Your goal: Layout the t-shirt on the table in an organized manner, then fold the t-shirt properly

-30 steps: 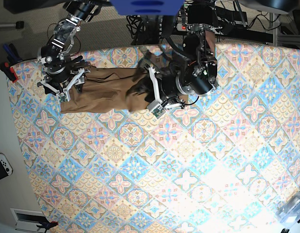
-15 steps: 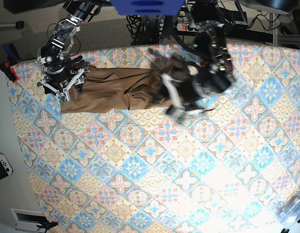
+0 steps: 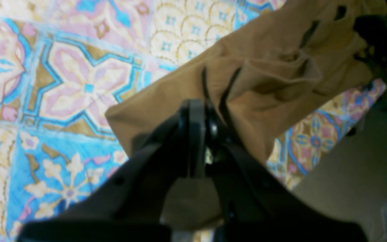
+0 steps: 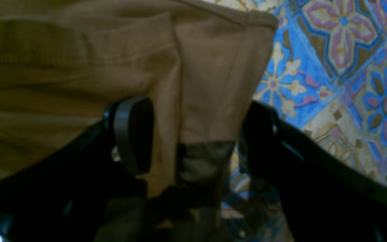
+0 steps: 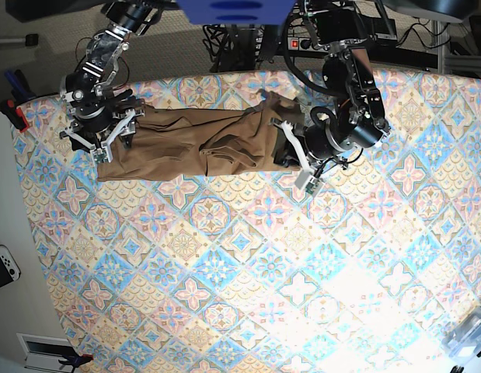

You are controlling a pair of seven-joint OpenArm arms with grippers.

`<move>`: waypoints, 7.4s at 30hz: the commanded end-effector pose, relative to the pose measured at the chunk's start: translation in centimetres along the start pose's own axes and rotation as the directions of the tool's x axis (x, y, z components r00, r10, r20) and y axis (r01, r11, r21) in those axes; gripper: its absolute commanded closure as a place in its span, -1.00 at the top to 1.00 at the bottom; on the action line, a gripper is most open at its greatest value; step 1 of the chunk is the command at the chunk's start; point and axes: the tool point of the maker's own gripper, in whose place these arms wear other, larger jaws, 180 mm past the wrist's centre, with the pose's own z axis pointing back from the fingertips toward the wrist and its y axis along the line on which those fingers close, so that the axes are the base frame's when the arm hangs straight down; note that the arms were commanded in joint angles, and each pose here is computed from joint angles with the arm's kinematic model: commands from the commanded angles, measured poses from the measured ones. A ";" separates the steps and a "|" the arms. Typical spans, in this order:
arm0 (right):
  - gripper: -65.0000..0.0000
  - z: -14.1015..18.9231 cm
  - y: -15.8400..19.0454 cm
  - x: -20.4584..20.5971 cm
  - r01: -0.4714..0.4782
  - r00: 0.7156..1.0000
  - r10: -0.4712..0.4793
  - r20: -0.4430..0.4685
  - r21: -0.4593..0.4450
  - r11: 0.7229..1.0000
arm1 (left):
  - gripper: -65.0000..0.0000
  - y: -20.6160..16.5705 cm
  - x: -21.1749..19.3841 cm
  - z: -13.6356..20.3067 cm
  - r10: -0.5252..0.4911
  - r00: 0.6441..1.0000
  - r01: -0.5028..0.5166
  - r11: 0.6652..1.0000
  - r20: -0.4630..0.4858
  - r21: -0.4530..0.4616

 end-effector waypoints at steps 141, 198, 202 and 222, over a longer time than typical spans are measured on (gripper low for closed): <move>0.44 -1.6 6.0 -1.3 0.528 0.849 -0.450 -0.276 0.450 0.720 | -1.00 3.0 -3.6 2.4 -0.119 0.985 0.131 0.987 -0.127 0.090; -1.00 -0.8 9.9 21.1 0.039 0.994 -0.091 0.065 0.558 0.829 | -1.00 4.3 -5.6 2.8 -0.131 0.966 0.169 0.973 -0.222 0.158; -1.00 1.4 12.5 23.4 -0.059 0.986 -0.043 0.160 0.579 0.813 | -1.00 4.3 -5.5 2.8 -0.131 0.966 0.168 0.973 -0.222 0.158; -1.00 0.9 24.9 18.5 0.134 0.987 -0.159 -0.023 0.664 0.735 | -1.00 4.2 -8.2 1.3 -0.067 0.959 0.102 0.988 -0.275 0.113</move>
